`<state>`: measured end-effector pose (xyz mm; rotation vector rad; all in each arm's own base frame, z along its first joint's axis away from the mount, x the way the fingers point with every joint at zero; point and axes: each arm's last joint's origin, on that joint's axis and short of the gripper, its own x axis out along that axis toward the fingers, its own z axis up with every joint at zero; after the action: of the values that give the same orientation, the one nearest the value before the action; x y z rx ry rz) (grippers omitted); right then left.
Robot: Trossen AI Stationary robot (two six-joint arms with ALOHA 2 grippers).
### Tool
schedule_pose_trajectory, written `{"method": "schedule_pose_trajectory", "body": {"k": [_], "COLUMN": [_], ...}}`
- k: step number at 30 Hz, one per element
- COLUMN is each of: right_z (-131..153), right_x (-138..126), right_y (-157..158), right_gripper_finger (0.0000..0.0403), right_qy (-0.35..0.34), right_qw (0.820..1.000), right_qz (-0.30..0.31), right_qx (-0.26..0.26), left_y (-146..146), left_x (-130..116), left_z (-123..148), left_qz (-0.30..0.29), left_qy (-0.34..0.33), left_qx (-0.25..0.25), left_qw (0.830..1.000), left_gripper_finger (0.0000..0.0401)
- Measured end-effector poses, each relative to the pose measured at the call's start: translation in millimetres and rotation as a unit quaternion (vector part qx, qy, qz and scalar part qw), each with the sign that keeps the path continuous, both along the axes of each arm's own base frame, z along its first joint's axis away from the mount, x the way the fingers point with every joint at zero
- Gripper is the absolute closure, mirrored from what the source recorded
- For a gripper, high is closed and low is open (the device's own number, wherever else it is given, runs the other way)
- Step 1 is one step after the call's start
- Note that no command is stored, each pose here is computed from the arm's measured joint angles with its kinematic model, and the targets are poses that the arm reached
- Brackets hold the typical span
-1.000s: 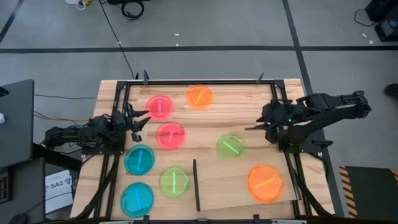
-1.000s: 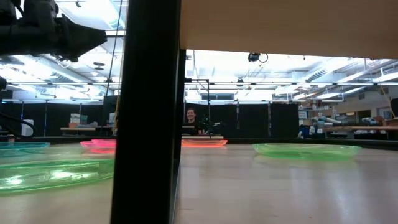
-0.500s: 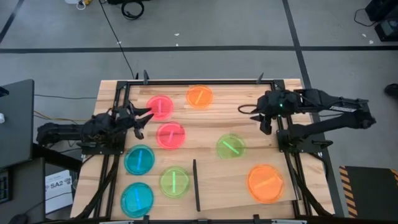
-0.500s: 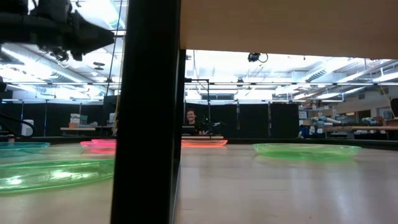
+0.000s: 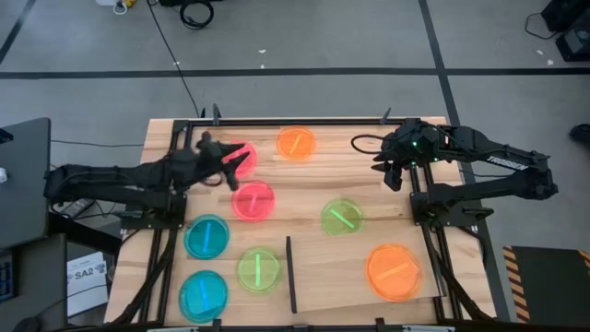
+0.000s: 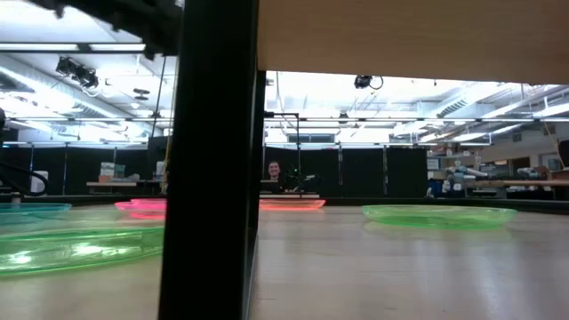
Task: Place and stack plates onto a shelf
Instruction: Put the top pink plate on the shelf
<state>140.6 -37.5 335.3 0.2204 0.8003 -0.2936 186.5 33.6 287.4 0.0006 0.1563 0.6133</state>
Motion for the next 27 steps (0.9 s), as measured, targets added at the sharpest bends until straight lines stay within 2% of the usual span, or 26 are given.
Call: {"method": "schedule_pose_trajectory", "body": {"k": [5, 9, 16, 21, 27], "right_z": [0, 0, 0, 0, 0], "right_x": [0, 0, 0, 0, 0], "right_y": [-1, 0, 0, 0, 0], "right_gripper_finger": [0.027, 0.027, 0.027, 0.027, 0.027], "right_qy": [0.0, 0.0, -0.002, -0.002, -0.002], "right_qw": [1.0, 1.0, 1.0, 1.0, 1.0], "right_qz": [-0.002, 0.001, 0.009, 0.009, 0.01], "right_qx": [0.0, 0.003, 0.011, 0.012, 0.013], "left_y": [18, 28, 37, 37, 35], "left_x": [27, 38, 35, 27, 19], "left_z": [3, -2, -26, -45, -67], "left_qz": [0.03, 0.016, 0.004, -0.005, -0.028], "left_qy": [0.096, 0.204, 0.357, 0.468, 0.521], "left_qx": [-0.041, -0.077, -0.142, -0.163, -0.151], "left_qw": [0.994, 0.976, 0.923, 0.868, 0.84], "left_gripper_finger": [0.026, 0.026, 0.026, 0.026, 0.026]}}
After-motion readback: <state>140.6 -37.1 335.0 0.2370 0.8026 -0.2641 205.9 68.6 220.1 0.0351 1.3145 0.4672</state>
